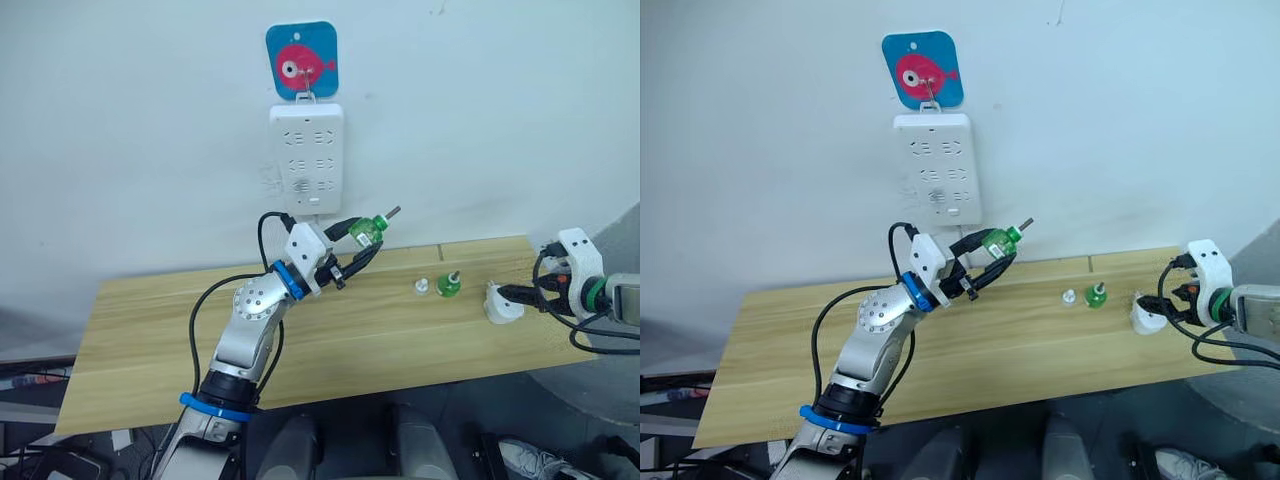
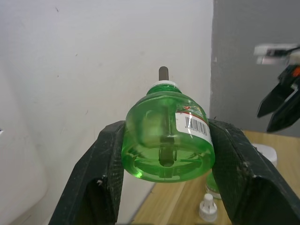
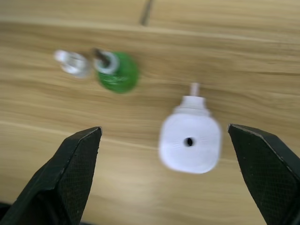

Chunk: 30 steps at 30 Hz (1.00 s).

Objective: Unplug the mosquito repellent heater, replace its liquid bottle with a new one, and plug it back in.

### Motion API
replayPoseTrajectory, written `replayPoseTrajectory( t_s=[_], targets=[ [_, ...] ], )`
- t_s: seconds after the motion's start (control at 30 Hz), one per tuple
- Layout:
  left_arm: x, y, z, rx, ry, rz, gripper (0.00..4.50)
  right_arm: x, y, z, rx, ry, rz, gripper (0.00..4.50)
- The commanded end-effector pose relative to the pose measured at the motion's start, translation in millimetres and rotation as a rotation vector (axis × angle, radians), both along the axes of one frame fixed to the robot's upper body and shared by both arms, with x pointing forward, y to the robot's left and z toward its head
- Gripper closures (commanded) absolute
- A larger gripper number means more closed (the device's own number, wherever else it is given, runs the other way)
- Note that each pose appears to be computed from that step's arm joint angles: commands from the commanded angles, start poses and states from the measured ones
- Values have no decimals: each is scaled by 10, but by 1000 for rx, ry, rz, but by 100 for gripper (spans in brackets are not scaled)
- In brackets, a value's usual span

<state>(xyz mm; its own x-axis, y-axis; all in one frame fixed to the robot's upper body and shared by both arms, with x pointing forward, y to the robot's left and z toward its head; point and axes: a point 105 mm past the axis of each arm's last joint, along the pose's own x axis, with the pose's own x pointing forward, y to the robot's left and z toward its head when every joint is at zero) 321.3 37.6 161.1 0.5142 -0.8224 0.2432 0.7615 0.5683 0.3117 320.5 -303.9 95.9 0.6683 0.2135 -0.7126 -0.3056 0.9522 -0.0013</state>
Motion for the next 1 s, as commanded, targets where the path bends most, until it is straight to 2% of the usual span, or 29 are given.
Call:
replayPoseTrajectory(
  t_s=[0.03, 0.23, 0.5, 1.0],
  targets=[
    [-55, -15, 99, 6, -71, -11, 223, 86, -103, -50, -48, 36, 4, 1],
    [-103, 56, 35, 7, -50, 15, 223, 172, -233, -156, -47, 121, -62, 1],
    [-163, 71, -13, 5, -29, 33, 223, 246, -211, -215, -27, 172, -61, 1],
    [-175, 117, -33, 18, -12, 38, 223, 206, -217, -405, -29, 252, -5, 1]
  ],
)
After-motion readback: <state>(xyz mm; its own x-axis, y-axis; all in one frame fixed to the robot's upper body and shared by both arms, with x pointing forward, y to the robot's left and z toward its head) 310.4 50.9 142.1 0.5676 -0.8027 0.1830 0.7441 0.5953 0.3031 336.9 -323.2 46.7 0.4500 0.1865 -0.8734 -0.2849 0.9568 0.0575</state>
